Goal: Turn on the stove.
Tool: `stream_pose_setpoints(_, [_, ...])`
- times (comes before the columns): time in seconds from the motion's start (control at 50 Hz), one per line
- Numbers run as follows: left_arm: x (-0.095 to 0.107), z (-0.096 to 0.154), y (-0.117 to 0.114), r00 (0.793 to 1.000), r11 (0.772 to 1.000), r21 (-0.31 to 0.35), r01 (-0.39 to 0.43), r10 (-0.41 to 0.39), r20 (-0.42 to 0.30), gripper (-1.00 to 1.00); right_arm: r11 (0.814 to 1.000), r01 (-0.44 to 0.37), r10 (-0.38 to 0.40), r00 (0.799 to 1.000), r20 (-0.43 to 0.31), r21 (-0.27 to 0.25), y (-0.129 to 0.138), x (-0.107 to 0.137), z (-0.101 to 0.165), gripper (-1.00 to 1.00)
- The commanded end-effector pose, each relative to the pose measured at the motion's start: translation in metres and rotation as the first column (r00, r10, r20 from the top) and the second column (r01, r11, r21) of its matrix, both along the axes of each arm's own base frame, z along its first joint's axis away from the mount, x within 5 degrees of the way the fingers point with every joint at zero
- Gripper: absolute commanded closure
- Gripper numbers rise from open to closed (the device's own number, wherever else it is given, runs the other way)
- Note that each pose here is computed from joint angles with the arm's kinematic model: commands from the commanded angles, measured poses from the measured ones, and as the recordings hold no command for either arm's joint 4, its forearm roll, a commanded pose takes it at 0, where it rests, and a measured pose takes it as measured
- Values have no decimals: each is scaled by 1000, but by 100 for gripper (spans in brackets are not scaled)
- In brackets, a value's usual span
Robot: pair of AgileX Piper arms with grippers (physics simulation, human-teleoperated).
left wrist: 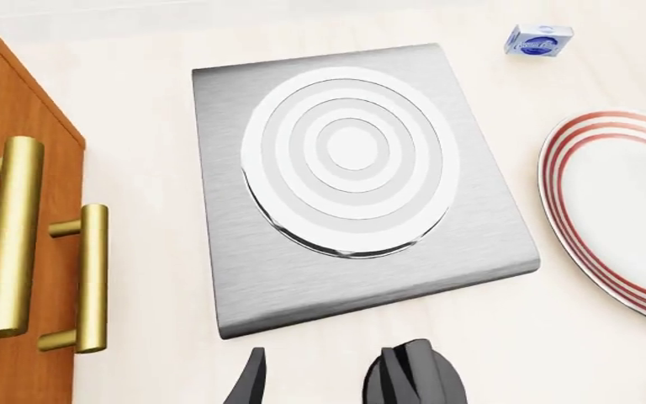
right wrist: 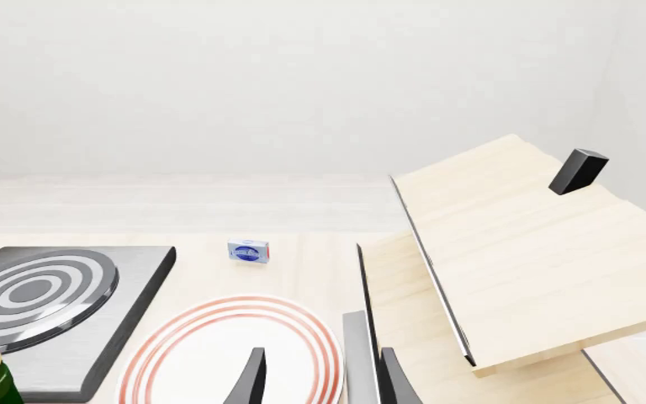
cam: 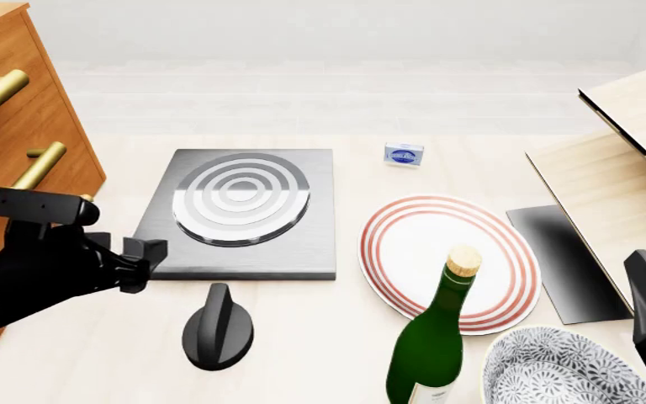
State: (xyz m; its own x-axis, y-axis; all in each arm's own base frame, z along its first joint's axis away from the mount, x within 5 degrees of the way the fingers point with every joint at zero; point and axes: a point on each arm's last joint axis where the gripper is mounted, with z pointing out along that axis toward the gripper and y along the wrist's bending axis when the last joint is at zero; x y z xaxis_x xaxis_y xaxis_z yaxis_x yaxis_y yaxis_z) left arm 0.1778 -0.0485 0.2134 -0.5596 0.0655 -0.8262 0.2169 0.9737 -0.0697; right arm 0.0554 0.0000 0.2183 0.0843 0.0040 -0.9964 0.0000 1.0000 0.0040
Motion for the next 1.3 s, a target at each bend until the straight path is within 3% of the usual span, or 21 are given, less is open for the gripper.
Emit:
stream_pose_setpoints(0.02, [-11, 10, 3, 999, 999, -31, -10, 11, 39, -100, 1000, 0, 0, 1000, 0, 0, 0, 0, 0, -100])
stream_pose_setpoints(0.06, [-12, 11, 2, 999, 999, -35, -6, 8, 46, -100, 1000, 0, 0, 1000, 0, 0, 0, 0, 0, -100])
stream_pose_setpoints(0.1, [-17, 18, 5, 995, 1000, -14, 6, -5, 101, -100, 1000, 0, 0, 1000, 0, 0, 0, 0, 0, -100])
stream_pose_setpoints(0.4, [-18, 23, -6, 982, 996, -55, 66, -55, 181, -100, 1000, 0, 0, 1000, 0, 0, 0, 0, 0, -100])
stream_pose_setpoints(0.46, [-22, 21, -16, 967, 989, -39, 142, -130, 218, -100, 1000, 0, 0, 1000, 0, 0, 0, 0, 0, -100])
stream_pose_setpoints(0.48, [-27, 22, -12, 949, 987, 27, 158, -159, 270, -100, 1000, 0, 0, 1000, 0, 0, 0, 0, 0, -100])
stream_pose_setpoints(0.56, [-25, 18, -14, 955, 988, -4, 153, -147, 258, -100, 1000, 0, 0, 1000, 0, 0, 0, 0, 0, -100])
stream_pose_setpoints(0.64, [-26, 19, -15, 943, 986, 4, 166, -160, 291, -100, 1000, 0, 0, 1000, 0, 0, 0, 0, 0, -100])
stream_pose_setpoints(0.84, [-26, 16, -13, 937, 988, -2, 153, -144, 319, -100, 1000, 0, 0, 1000, 0, 0, 0, 0, 0, -100])
stream_pose_setpoints(0.96, [-37, 16, -9, 911, 986, 10, 166, -157, 381, -100, 1000, 0, 0, 1000, 0, 0, 0, 0, 0, -100])
stream_pose_setpoints(1.0, [-37, 8, -6, 906, 987, 46, 153, -158, 393, -100, 1000, 0, 0, 1000, 0, 0, 0, 0, 0, -100])
stream_pose_setpoints(1.1, [-41, 4, -5, 905, 988, 20, 155, -150, 399, -100, 1000, 0, 0, 1000, 0, 0, 0, 0, 0, -100])
stream_pose_setpoints(1.22, [-53, 11, -2, 882, 987, -16, 159, -135, 452, -100, 1000, 0, 0, 1000, 0, 0, 0, 0, 0, -100])
stream_pose_setpoints(1.3, [-52, 6, 0, 885, 989, -22, 144, -118, 450, -100, 1000, 0, 0, 1000, 0, 0, 0, 0, 0, -100])
